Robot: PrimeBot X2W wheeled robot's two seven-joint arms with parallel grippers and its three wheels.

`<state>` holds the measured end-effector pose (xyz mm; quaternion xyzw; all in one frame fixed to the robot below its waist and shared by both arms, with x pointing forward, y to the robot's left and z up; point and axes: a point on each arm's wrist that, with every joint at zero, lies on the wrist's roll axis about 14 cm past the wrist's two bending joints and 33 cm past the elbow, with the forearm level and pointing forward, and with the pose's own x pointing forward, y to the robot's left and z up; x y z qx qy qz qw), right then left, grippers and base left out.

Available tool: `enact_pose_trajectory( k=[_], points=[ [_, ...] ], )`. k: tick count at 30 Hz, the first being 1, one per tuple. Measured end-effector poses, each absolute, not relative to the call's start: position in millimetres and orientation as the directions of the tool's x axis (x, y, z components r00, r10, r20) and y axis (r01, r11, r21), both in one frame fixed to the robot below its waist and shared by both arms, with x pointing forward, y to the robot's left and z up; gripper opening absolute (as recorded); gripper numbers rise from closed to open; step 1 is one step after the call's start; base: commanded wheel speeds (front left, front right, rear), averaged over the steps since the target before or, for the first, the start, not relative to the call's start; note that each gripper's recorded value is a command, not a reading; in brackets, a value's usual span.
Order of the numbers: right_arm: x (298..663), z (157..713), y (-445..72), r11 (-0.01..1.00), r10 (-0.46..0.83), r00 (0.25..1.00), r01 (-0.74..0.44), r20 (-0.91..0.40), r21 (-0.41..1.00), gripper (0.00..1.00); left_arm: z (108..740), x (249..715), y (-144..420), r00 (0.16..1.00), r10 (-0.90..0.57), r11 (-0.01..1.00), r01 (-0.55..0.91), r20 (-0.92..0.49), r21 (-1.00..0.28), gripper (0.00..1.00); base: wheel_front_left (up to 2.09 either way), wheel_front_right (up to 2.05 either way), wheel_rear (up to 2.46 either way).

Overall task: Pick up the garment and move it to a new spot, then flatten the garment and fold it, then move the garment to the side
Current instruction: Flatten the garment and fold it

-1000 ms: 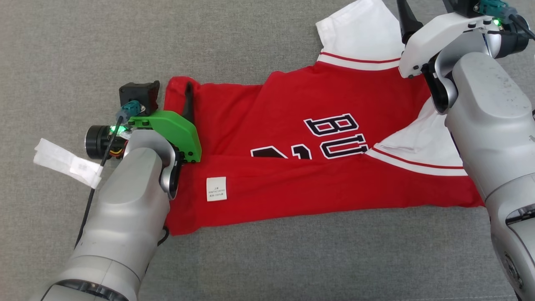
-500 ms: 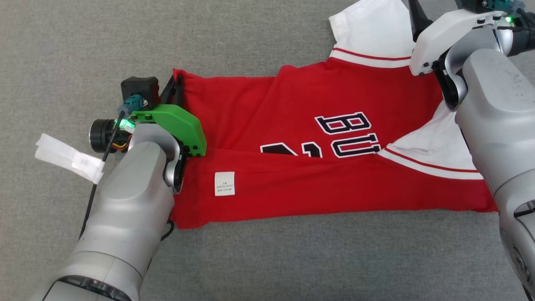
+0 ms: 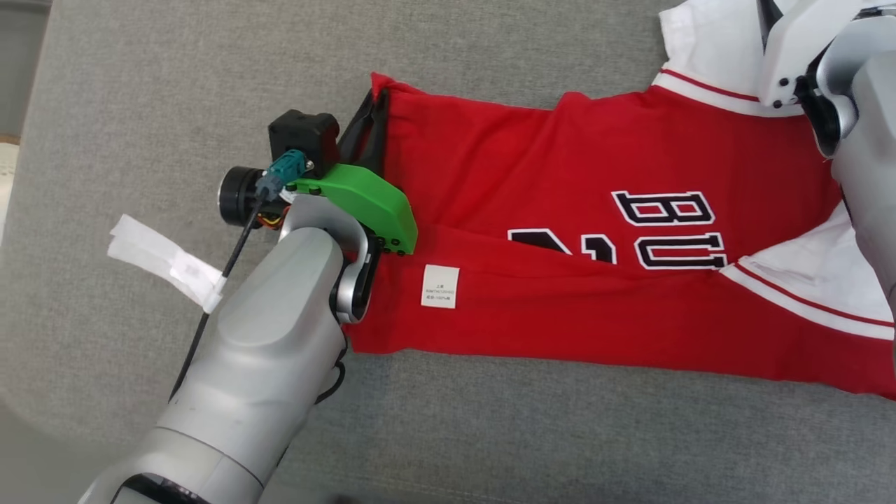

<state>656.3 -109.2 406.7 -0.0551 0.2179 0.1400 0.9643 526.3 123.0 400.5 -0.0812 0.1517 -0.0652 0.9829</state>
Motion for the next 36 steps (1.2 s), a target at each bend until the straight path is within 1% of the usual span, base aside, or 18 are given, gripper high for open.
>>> enact_pose_trajectory(
  k=[4,8,9,10,11,12,15,18,23,26,31,36],
  points=[
    [659,387,-112,0.956,0.228,0.834,-0.29,-0.502,-0.049,1.0,397,521,126,0.944,-0.14,0.98,0.089,-0.297,-0.179,0.0,0.0,0.0,0.0],
    [665,375,-107,0.955,0.229,0.817,-0.294,-0.529,-0.041,1.0,391,519,131,0.942,-0.123,0.981,0.068,-0.311,-0.181,0.0,0.0,0.0,0.0],
    [667,374,-105,0.956,0.231,0.817,-0.292,-0.528,-0.034,0.91,390,518,132,0.942,-0.12,0.981,0.065,-0.314,-0.181,0.0,0.0,0.0,0.0],
    [667,371,-102,0.955,0.235,0.814,-0.296,-0.531,-0.032,0.54,388,518,133,0.941,-0.115,0.982,0.059,-0.318,-0.178,0.0,0.0,0.0,0.0],
    [668,370,-101,0.954,0.237,0.814,-0.3,-0.531,-0.033,0.2,387,518,134,0.941,-0.111,0.983,0.056,-0.321,-0.178,0.0,0.0,0.0,0.0],
    [669,370,-98,0.954,0.241,0.816,-0.3,-0.526,-0.027,0.0,386,518,135,0.94,-0.108,0.983,0.052,-0.323,-0.177,0.0,0.0,0.0,0.0],
    [670,374,-98,0.956,0.246,0.831,-0.294,-0.5,-0.019,0.0,387,520,137,0.942,-0.099,0.983,0.043,-0.321,-0.178,0.0,0.0,0.0,0.0],
    [673,387,-111,0.965,0.225,0.865,-0.263,-0.449,-0.024,0.0,394,525,140,0.951,-0.083,0.983,0.029,-0.298,-0.18,0.0,0.0,0.0,0.0],
    [680,425,-128,0.977,0.197,0.937,-0.213,-0.289,-0.026,0.0,421,539,146,0.975,-0.053,0.988,0.02,-0.215,-0.151,0.0,0.0,0.0,0.0],
    [679,445,-136,0.982,0.18,0.959,-0.189,-0.221,-0.021,0.0,431,543,151,0.982,-0.036,0.989,0.008,-0.185,-0.15,0.0,0.0,0.0,0.0],
    [667,469,-142,0.988,0.156,0.976,-0.155,-0.149,0.021,0.0,443,545,154,0.989,-0.027,0.99,0.006,-0.143,-0.144,0.0,0.0,0.0,0.0],
    [647,492,-154,0.991,0.131,0.988,-0.127,-0.078,0.045,0.0,444,535,158,0.99,-0.017,0.988,-0.005,-0.142,-0.151,0.0,0.0,0.0,0.0]
  ],
)
